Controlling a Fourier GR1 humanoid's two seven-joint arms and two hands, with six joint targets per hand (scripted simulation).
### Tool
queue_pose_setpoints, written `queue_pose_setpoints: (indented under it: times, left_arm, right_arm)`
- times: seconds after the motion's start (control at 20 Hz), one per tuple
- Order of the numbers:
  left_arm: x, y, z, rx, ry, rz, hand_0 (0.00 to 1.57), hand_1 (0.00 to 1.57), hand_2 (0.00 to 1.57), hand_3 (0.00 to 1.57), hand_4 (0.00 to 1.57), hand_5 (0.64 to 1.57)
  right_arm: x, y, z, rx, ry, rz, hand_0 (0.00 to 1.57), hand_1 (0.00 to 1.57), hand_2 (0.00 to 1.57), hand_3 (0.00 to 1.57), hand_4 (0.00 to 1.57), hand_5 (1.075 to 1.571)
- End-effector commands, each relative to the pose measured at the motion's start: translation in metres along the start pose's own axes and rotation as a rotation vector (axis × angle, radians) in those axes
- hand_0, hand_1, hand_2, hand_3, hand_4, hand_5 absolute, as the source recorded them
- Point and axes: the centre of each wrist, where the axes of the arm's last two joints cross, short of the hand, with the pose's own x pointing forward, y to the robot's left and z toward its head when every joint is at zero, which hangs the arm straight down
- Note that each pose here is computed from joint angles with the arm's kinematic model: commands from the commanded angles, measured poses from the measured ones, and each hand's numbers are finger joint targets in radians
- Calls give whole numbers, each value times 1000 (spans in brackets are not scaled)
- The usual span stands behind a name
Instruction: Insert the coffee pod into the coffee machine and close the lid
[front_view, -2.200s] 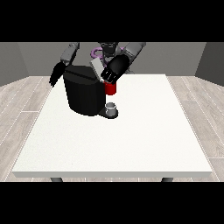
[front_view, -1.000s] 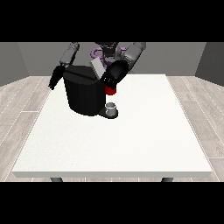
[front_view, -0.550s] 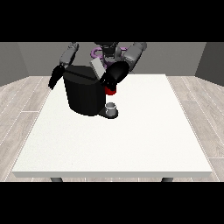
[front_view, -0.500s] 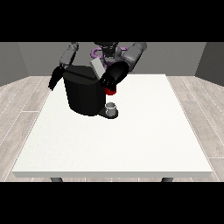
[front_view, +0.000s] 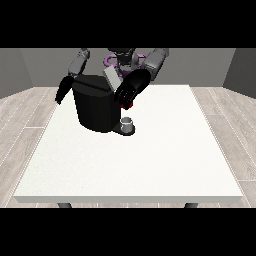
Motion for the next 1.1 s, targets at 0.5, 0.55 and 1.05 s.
queue_pose_setpoints:
  times: [0.5,0.55,1.05]
  left_arm:
    - [-12,-78,13,-187,94,129,0,0,0,52,0,1571]
    - [-3,-101,14,-215,75,177,0,0,0,0,0,1571]
    - [6,-240,70,-138,144,965,0,0,0,0,467,1571]
  right_arm:
    - [-46,-5,28,-2,203,-8,0,0,0,0,0,1571]
    - [-69,-6,45,-33,212,-9,0,0,0,0,0,1571]
    - [-113,-31,96,-76,387,-21,0,0,0,0,0,1571]
